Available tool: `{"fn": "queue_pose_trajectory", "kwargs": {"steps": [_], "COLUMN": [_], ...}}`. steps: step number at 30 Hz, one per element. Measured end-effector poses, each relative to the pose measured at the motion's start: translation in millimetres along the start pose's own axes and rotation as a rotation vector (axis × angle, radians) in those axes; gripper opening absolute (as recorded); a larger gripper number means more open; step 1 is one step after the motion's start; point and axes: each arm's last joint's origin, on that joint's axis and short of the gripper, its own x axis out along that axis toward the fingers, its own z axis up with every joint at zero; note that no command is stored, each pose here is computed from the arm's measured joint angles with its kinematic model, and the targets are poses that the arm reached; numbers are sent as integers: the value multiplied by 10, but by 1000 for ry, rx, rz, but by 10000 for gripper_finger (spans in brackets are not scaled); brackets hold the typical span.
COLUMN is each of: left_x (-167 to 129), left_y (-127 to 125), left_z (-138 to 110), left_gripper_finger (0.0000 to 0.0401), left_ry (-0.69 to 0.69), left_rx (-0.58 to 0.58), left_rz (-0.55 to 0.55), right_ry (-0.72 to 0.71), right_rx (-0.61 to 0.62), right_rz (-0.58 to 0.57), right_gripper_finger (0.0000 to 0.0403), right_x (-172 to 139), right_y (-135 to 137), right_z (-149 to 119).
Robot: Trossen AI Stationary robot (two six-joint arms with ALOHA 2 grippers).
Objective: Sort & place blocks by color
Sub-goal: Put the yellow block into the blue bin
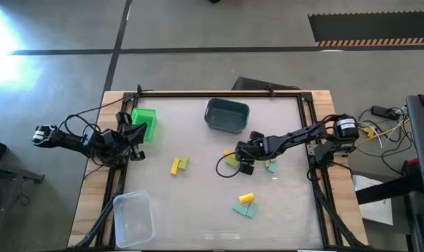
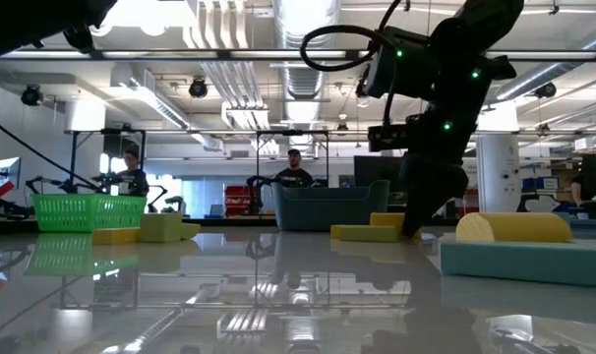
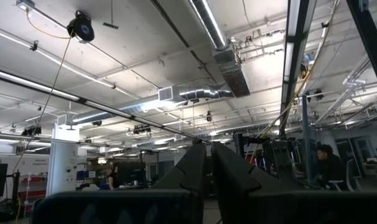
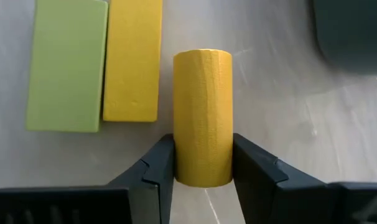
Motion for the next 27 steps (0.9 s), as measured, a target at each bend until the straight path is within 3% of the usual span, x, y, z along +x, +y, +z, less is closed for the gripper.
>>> {"fn": "queue_pose_trajectory", "kwargs": {"steps": [14, 22, 27], "left_x": [-1, -1, -1], "left_y": [0, -1, -2], "left_z": [-1, -3, -4], "left_gripper_finger": [10, 10, 10], "left_ry": [0, 1, 2], "left_rx": [-1, -1, -1], "left_rz": [0, 0, -1], "right_ry": [13, 62, 4], "right_rx": [18, 0, -18], "right_rz": [-13, -34, -42], "right_gripper_finger": [113, 113, 113], "right_x": [-252, -665, -884], "right_y": [-76, -142, -175], "right_z": [51, 281, 546]}}
